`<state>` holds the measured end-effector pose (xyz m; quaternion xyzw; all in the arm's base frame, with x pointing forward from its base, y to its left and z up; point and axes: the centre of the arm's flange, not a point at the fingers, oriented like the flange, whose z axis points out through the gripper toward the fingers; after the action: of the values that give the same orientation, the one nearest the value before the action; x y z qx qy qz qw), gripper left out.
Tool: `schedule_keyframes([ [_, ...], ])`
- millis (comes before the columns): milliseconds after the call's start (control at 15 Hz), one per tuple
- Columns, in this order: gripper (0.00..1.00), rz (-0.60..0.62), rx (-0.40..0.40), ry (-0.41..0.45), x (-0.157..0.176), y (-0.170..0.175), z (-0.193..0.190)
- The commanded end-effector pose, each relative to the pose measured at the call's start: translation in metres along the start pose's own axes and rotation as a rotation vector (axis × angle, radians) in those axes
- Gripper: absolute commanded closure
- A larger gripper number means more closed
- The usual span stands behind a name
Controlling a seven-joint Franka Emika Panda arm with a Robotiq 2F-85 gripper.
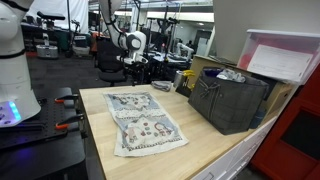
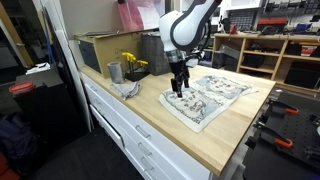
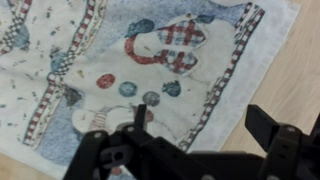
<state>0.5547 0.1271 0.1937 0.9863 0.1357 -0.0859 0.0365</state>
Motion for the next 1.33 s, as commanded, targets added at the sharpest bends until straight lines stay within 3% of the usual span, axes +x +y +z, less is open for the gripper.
schedule_keyframes([
  [0,0.00,-0.079,-0.065,-0.024,-0.028,-0.043,0.015],
  [400,0.00,-0.059,-0.146,-0.087,-0.052,-0.064,0.042],
  [733,0.00,-0.057,-0.087,-0.064,-0.049,-0.086,0.034],
  [933,0.00,-0.129,-0.097,-0.080,-0.048,-0.117,0.044],
  [1267,0.00,-0.167,-0.136,-0.119,-0.050,-0.138,0.075],
])
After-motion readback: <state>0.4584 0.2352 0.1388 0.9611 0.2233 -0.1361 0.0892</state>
